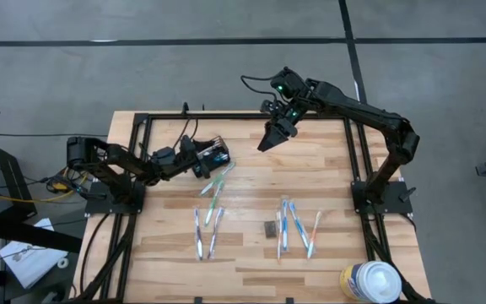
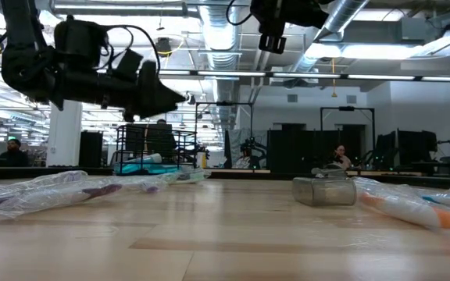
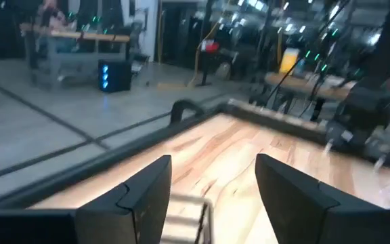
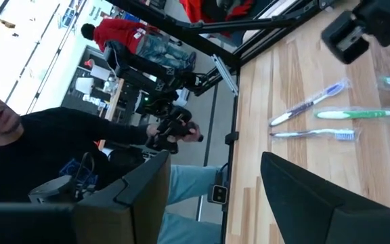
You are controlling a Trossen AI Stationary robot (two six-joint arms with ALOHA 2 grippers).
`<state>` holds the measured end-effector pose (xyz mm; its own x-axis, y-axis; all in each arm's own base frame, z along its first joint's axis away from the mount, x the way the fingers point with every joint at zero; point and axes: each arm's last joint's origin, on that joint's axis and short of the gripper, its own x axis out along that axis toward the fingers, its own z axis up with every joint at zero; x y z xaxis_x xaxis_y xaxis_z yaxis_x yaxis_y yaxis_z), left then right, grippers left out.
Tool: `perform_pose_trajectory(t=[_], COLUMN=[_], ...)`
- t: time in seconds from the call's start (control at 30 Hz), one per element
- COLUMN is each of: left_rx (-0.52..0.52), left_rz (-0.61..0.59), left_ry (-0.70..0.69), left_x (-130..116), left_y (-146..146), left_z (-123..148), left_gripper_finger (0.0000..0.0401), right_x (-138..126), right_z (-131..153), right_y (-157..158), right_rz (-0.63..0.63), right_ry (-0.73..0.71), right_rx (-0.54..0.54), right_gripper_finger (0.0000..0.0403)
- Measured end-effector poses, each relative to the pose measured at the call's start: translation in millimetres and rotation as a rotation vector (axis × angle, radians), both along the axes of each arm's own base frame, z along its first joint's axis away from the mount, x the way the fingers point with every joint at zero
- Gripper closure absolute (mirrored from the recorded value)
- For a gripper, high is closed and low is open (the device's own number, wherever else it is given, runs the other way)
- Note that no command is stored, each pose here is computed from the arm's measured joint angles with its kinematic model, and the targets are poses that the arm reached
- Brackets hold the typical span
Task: Pick & Place toothbrushing station
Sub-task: Put the blue toothbrush into the black organizer
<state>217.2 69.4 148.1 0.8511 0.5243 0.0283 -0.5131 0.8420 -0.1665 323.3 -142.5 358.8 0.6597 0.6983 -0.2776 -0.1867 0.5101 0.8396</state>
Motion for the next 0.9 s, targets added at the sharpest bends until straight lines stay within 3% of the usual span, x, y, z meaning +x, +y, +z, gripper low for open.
perform_pose_trajectory(t=[0.23,0.43,0.57,0.73,0.9], left_rx=[0.063,0.056,-0.004,0.014,-0.070], left_rz=[-0.135,-0.344,-0.432,-0.468,-0.563], left_ry=[-0.361,-0.553,-0.482,-0.378,-0.179], left_x=[-4,-12,-14,-21,-18], left_y=[-5,-12,-18,-18,-12], left_z=[50,112,146,187,193], left_gripper_finger=[0.0202,0.0237,0.0257,0.0262,0.0262], right_x=[11,30,36,36,41], right_z=[11,52,86,111,115], right_y=[4,21,34,38,37], right_rz=[0.012,0.049,0.014,-0.163,-0.390], right_ry=[-0.115,-0.389,-0.584,-0.766,-0.819], right_rx=[-0.041,-0.116,-0.137,-0.178,-0.228], right_gripper_finger=[0.0182,0.0182,0.0182,0.0182,0.0182])
